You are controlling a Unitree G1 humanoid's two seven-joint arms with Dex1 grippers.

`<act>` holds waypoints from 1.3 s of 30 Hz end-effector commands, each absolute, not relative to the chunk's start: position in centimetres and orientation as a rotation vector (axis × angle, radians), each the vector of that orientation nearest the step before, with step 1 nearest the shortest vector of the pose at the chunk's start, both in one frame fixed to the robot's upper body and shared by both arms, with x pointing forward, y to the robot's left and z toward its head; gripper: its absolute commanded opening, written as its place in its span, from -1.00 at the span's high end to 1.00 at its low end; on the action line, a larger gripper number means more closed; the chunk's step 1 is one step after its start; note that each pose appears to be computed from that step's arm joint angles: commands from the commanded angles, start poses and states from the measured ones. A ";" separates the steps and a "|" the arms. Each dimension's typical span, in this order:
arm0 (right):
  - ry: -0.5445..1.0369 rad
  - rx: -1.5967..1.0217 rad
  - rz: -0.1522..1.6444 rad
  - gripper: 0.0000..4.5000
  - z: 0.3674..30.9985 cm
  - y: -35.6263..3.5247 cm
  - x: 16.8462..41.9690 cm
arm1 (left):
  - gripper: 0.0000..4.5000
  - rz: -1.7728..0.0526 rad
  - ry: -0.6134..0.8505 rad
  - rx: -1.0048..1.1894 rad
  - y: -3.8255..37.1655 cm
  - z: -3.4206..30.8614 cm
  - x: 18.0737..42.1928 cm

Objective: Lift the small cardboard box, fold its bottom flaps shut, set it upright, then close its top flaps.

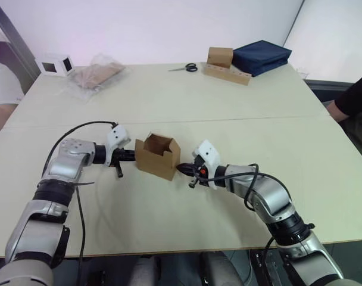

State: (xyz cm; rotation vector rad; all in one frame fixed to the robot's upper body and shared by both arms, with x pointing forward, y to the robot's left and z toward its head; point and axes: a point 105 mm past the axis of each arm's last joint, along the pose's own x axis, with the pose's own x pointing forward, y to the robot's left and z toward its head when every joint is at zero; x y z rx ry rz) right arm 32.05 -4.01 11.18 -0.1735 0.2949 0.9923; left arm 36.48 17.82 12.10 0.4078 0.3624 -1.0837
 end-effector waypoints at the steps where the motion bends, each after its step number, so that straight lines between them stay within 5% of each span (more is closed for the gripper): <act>1: 0.231 -0.174 1.036 0.98 12.9 -3.1 31.8 | 1.00 -1.255 0.317 0.407 15.5 13.4 34.4; 19: 0.289 -0.205 1.048 0.98 12.4 -5.4 29.8 | 1.00 -1.321 0.342 0.404 13.7 13.1 32.9; 39: 0.277 -0.294 0.963 0.98 12.7 -8.1 30.3 | 1.00 -1.229 0.454 0.505 19.3 12.9 32.2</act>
